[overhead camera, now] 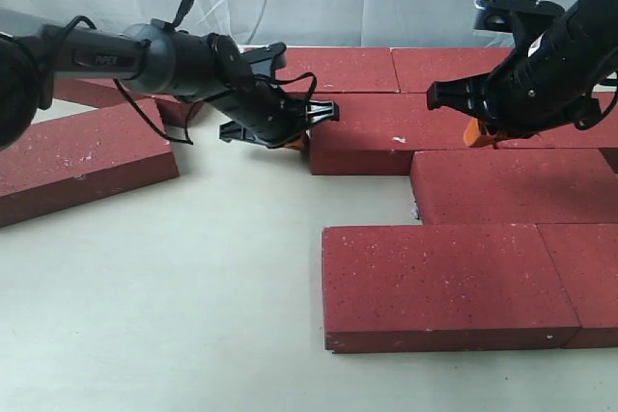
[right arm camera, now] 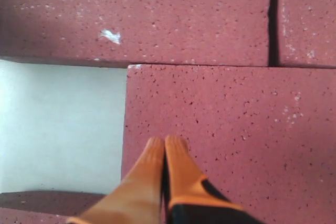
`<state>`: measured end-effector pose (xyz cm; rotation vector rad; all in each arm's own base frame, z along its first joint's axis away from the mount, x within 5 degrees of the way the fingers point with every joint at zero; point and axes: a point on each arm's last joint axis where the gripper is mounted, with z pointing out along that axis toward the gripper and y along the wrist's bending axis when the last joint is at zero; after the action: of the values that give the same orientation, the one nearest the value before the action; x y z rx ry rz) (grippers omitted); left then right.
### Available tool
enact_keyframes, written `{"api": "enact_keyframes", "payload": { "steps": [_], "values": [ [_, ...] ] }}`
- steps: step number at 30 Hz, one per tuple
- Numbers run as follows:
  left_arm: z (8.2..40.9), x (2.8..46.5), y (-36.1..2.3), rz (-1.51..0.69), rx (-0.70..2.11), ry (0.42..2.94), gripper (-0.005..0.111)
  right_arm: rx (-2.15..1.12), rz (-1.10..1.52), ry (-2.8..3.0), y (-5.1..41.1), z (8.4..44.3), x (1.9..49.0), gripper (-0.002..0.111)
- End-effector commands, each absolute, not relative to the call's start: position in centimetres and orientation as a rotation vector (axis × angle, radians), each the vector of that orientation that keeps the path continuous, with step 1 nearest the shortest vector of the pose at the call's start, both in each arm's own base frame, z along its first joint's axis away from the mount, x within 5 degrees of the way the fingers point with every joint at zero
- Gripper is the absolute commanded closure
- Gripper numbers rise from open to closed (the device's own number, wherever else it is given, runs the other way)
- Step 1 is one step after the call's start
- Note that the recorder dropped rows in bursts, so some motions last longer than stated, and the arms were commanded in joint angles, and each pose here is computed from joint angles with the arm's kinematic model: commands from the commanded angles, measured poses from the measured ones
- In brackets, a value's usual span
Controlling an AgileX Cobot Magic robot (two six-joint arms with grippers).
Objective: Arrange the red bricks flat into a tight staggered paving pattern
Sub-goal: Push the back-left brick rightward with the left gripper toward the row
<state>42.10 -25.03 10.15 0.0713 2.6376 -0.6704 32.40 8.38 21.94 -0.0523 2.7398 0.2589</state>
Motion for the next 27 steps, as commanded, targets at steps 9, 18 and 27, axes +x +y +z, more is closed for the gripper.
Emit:
{"api": "enact_keyframes", "payload": {
  "steps": [9, 18, 27],
  "values": [
    [9.9, 41.7, -26.2, -0.679, 0.09, 2.624, 0.107, -0.055, 0.254, 2.735, 8.2, 21.8, 32.4, 0.109],
    [11.2, 42.9, -22.7, -0.673, 0.049, 2.678, 0.107, -0.055, 0.254, 2.735, 8.2, 21.8, 32.4, 0.109],
    [15.1, 42.9, -20.6, -0.689, 0.075, 2.693, 0.107, -0.051, 0.258, 2.728, 8.2, 21.9, 32.5, 0.109]
  ]
}}
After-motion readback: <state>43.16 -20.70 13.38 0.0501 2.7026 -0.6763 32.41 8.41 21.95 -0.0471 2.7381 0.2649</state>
